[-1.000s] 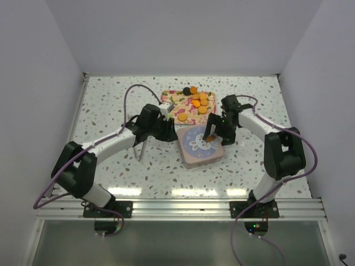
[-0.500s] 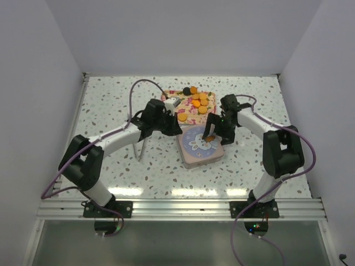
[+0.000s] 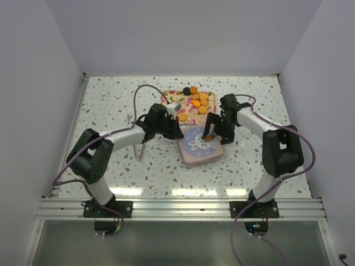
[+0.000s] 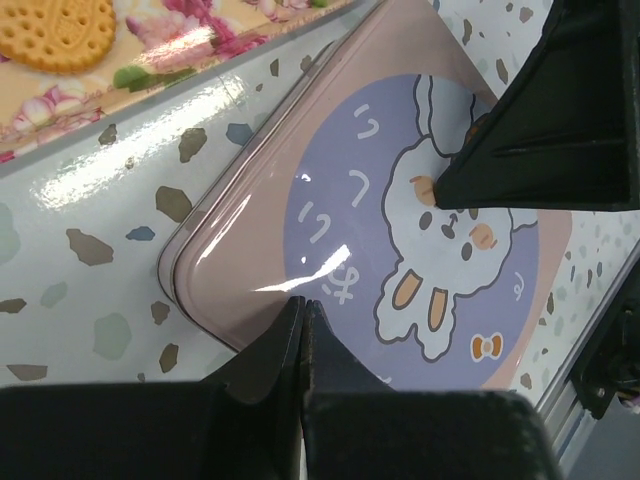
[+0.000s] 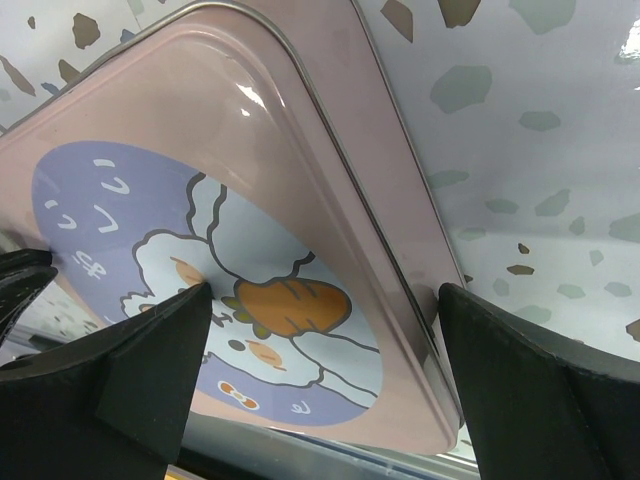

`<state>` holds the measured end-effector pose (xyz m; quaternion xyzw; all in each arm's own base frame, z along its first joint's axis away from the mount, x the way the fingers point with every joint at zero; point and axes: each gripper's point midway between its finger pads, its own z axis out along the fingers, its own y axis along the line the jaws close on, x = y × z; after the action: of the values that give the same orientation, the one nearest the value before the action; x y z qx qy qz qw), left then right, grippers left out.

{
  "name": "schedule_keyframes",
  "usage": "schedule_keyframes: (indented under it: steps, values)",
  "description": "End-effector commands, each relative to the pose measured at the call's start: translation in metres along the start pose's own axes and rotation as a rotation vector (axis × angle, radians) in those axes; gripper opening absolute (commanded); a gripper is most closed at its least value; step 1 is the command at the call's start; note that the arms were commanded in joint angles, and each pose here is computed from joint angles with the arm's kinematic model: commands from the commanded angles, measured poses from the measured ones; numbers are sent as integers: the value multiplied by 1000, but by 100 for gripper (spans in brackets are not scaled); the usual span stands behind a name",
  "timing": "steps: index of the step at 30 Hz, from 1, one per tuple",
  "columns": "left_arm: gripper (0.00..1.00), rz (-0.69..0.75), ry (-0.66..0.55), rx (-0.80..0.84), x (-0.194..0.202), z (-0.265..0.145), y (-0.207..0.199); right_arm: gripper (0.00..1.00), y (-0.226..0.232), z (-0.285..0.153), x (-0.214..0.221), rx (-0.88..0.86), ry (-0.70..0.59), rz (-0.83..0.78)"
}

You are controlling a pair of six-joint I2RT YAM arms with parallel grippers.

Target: Pack the cookies

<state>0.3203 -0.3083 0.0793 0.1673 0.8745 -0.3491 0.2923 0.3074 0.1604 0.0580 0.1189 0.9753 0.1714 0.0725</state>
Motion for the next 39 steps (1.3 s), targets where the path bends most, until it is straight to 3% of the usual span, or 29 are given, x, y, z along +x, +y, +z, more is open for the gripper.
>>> schedule_keyframes:
  steps: [1,4,7,8,11,14,21,26,31,37,38,39]
  values:
    - [0,-4,32,-81,4,-7,9,99,11,-5,-9,-19,-26,-20]
    - [0,15,-9,-95,-16,-16,3,99,10,-7,-10,-18,-31,-21]
    - [18,40,-58,-99,-38,-28,-7,99,9,-9,-10,-11,-37,-25]
    - [36,50,-80,-99,-46,-34,-11,99,9,-10,-11,-7,-41,-29]
    - [59,65,-118,-107,-62,-45,-18,99,4,-17,-13,24,-62,-44]
    - [69,73,-143,-120,-72,-54,-21,99,0,-26,-19,57,-97,-56]
    - [80,81,-182,-163,-82,-74,-23,99,-2,-53,-29,90,-158,-77]
    - [89,83,-214,-218,-89,-97,-15,99,-1,-95,-41,117,-251,-99]
    - [92,100,-280,-305,-101,-138,9,99,15,-143,-46,65,-355,-135]
    - [94,39,-447,-696,-98,-216,81,99,44,-203,-25,-133,-496,-209]
    - [95,30,-444,-750,-84,-219,94,99,47,-212,-25,-161,-534,-222]
    - [96,13,-518,-825,-84,-240,99,99,48,-229,-13,-201,-584,-239]
